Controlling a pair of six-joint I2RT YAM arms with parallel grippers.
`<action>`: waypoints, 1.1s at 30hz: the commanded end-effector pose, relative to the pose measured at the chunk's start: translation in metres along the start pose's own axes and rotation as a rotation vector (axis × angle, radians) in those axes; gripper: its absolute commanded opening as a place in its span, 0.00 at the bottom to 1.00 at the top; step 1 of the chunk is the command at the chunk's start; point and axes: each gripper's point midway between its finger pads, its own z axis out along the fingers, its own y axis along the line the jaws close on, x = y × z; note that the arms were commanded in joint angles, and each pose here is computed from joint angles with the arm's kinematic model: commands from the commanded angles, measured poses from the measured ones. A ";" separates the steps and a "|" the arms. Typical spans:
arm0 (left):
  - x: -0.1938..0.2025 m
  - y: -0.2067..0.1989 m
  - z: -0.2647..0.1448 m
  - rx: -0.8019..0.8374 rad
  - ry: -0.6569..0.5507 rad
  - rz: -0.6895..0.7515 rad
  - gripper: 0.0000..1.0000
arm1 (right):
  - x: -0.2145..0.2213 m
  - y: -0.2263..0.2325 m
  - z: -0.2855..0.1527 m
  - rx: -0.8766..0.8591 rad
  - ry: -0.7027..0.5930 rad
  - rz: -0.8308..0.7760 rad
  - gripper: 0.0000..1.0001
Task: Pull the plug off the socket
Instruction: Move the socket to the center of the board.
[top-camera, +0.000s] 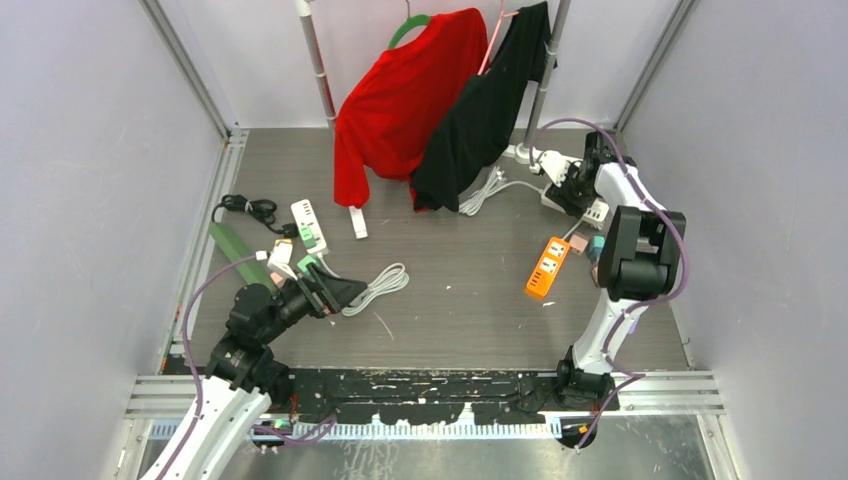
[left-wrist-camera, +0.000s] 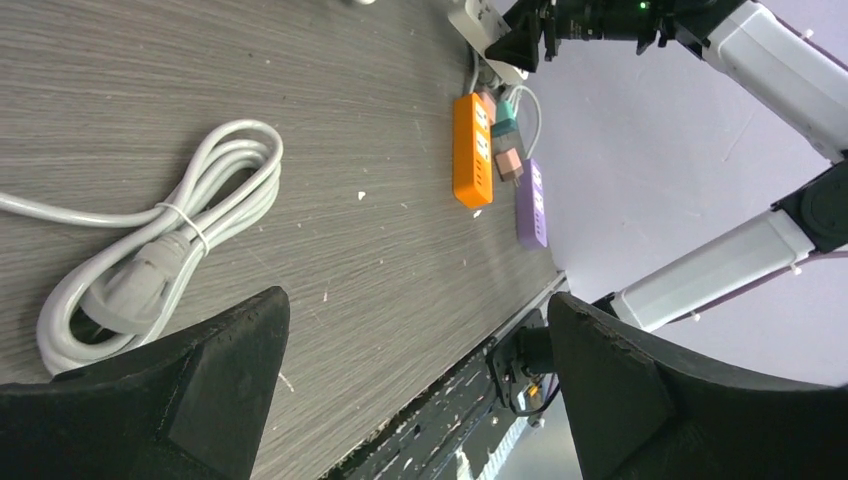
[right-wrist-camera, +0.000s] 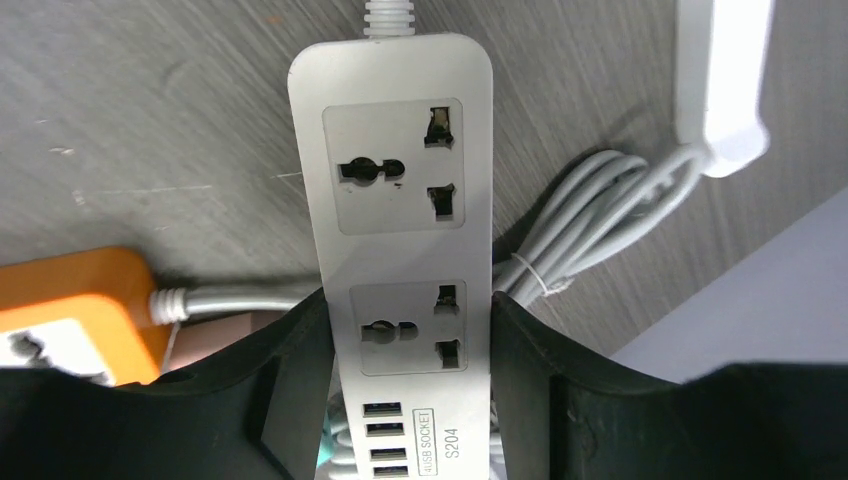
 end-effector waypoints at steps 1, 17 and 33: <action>-0.008 -0.005 -0.004 -0.027 -0.008 0.042 1.00 | -0.009 -0.034 0.005 0.104 0.016 0.064 0.34; -0.017 0.026 0.003 -0.248 0.051 0.125 1.00 | -0.037 -0.020 -0.044 0.157 -0.156 0.302 0.87; -0.039 0.058 0.010 -0.466 0.052 0.202 1.00 | -0.147 0.097 -0.217 -0.235 -0.757 0.517 0.89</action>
